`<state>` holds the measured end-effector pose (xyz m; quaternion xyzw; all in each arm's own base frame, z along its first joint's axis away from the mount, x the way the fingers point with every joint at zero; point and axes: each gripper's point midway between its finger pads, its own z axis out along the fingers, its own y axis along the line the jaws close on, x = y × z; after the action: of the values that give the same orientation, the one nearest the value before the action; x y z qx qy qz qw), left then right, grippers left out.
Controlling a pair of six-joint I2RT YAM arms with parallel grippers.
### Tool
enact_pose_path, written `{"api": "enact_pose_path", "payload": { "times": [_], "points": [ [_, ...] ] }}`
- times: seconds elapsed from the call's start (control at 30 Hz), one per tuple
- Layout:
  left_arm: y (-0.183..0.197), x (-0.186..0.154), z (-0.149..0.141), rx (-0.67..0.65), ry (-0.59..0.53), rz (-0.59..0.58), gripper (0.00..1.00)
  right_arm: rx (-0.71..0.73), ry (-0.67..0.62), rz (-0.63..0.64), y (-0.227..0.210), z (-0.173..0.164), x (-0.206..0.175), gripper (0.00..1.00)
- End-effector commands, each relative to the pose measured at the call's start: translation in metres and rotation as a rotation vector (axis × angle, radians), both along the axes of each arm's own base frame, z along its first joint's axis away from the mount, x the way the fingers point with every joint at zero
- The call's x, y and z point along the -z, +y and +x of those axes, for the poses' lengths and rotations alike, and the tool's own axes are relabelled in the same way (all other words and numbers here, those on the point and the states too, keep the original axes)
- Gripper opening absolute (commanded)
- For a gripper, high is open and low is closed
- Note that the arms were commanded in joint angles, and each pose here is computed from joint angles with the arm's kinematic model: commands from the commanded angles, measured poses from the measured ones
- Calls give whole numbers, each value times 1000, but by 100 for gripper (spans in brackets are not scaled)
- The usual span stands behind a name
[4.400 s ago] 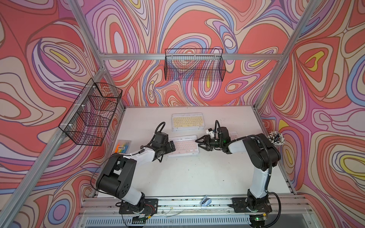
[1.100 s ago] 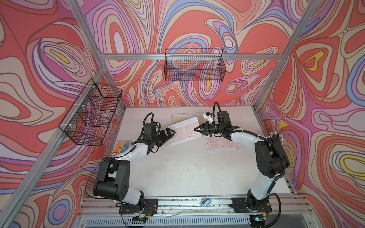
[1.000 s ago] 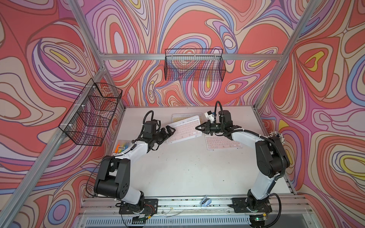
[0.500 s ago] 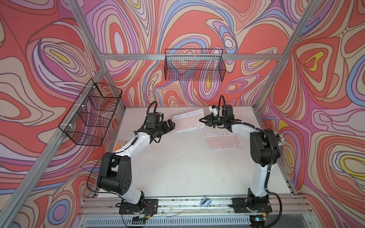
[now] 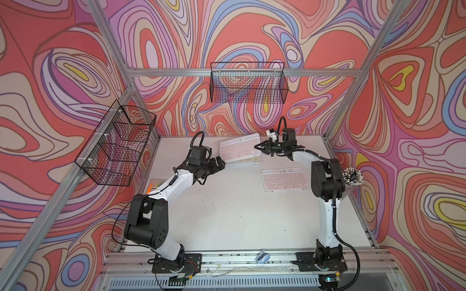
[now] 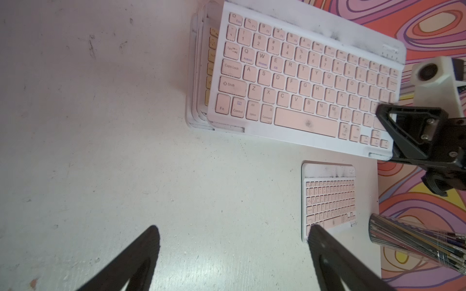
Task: Stack the numeric keypads
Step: Place the numeric keypad at the numeric keypad.
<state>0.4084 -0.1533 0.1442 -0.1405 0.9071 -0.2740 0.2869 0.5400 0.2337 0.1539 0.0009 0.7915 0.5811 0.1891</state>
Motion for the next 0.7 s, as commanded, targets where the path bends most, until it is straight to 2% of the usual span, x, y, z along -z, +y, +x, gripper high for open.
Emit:
{"api": "enact_pose_path", "payload": {
  "times": [0.0,0.67],
  "points": [
    [0,-4,-8,18,-1,11,95,-57,-13,49,-2,3,-4,0],
    [-2,3,-6,19,13,2,95,-66,95,109,-13,28,48,0]
  ]
}}
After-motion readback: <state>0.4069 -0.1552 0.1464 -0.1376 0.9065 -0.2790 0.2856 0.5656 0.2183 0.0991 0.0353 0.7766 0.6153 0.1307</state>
